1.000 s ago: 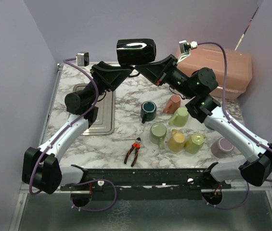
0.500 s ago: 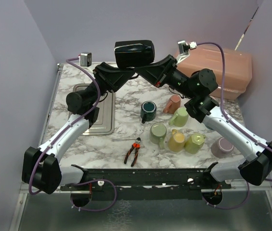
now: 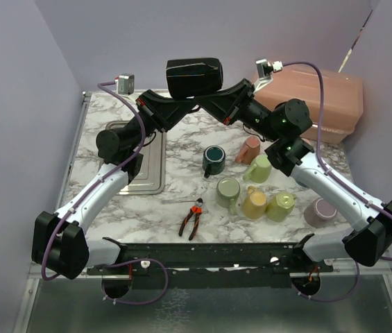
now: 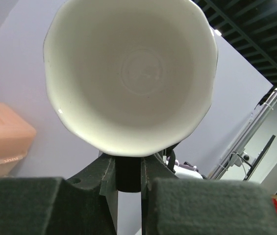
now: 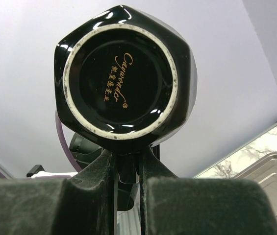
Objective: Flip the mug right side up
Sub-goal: Turn over the cup at the center of the board.
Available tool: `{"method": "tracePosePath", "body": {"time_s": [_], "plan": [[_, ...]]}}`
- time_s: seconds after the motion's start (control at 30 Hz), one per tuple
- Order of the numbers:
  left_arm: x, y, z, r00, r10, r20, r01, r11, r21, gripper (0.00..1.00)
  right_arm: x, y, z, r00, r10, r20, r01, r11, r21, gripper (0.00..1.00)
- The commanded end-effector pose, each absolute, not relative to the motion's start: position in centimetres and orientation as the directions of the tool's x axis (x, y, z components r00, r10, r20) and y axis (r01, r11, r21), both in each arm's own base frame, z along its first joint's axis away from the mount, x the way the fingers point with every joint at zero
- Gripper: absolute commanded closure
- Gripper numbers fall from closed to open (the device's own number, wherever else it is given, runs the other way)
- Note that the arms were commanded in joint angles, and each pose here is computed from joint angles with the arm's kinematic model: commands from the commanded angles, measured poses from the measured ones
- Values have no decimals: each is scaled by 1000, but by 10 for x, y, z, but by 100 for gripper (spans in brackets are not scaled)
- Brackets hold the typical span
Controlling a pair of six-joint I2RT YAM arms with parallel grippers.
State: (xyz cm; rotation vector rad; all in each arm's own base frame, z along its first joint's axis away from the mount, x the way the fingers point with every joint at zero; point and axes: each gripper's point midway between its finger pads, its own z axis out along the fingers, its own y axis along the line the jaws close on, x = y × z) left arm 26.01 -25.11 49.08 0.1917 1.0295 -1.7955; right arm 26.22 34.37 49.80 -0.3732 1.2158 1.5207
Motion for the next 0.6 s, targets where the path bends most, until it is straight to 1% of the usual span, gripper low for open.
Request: {"method": "tracePosePath", "body": {"time_s": [0.0, 0.03, 0.13, 0.3, 0.43, 0.5, 0.57], "plan": [[263, -251, 497, -418, -681, -601, 856, -74, -512, 100, 263, 334, 505, -293, 573, -765, -866, 181, 467, 97], [264, -250, 497, -410, -680, -608, 859, -63, -508, 100, 266, 332, 503, -291, 578, -762, -857, 197, 477, 96], [266, -245, 500, -382, -686, -620, 870, -40, -492, 100, 275, 326, 496, -286, 595, -751, -823, 249, 511, 88], [272, -243, 502, -369, -693, -619, 871, -27, -490, 100, 290, 315, 487, -274, 632, -725, -761, 318, 565, 61], [274, -242, 503, -372, -698, -612, 868, -27, -496, 100, 298, 304, 486, -251, 669, -699, -722, 351, 596, 42], [274, -241, 504, -371, -701, -610, 868, -28, -496, 100, 302, 297, 485, -236, 690, -684, -699, 369, 613, 36], [275, -241, 504, -366, -703, -610, 869, -24, -494, 100, 304, 293, 484, -223, 700, -679, -686, 382, 619, 33]]}}
